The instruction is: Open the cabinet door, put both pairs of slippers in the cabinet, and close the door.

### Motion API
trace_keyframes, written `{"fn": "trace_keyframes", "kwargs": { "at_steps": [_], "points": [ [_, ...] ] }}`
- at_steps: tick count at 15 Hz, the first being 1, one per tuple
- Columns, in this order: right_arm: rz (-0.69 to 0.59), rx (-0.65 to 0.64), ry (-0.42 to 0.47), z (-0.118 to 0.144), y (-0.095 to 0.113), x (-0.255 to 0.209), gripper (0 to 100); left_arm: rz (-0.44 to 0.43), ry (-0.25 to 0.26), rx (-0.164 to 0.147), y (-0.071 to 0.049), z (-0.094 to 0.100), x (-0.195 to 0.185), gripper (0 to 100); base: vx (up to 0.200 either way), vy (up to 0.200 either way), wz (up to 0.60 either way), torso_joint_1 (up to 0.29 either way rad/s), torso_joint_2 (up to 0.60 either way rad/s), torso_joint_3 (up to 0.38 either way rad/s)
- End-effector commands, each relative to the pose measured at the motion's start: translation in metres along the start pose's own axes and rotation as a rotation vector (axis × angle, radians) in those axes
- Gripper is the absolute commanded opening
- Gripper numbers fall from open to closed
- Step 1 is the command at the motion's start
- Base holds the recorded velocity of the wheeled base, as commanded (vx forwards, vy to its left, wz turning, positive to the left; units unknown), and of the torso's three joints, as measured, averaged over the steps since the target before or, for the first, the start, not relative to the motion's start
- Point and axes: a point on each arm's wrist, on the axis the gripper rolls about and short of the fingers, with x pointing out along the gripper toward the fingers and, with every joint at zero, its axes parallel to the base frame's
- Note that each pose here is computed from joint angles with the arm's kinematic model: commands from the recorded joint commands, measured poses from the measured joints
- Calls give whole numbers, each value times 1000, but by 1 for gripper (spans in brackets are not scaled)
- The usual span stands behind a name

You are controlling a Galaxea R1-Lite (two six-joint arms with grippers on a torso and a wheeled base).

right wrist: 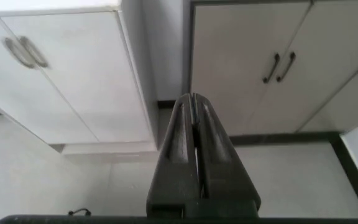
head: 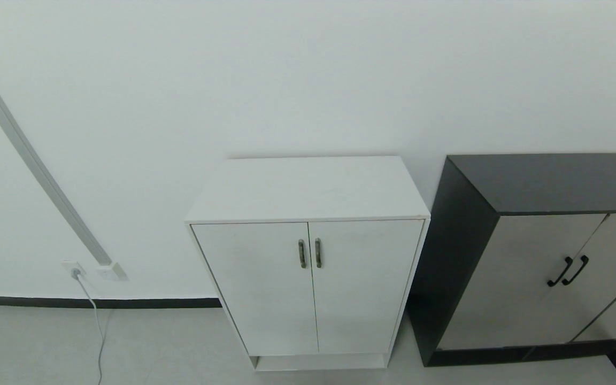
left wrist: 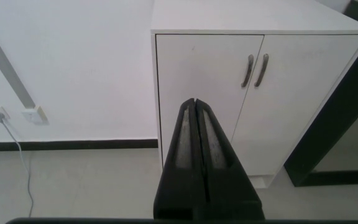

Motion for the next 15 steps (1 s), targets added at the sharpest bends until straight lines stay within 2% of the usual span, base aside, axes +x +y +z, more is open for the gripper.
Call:
{"fn": "trace_keyframes", "kwargs": {
  "at_steps": [1,5,10,12,15],
  "points": [
    [10,9,-41,-20,-2,-9,0,1,3,0,0,0,0,0,0,0,0,0,0,0],
    [15,14,-48,-44,-2,-11,0,1,1,0,0,0,0,0,0,0,0,0,0,0],
    [32,13,-45,-58,-3,-10,0,1,1,0,0,0,0,0,0,0,0,0,0,0],
    [127,8,-93,-64,-4,-14,0,1,3,0,0,0,0,0,0,0,0,0,0,0],
    [202,-2,-103,-65,-4,-14,0,1,1,0,0,0,0,0,0,0,0,0,0,0]
  ]
}}
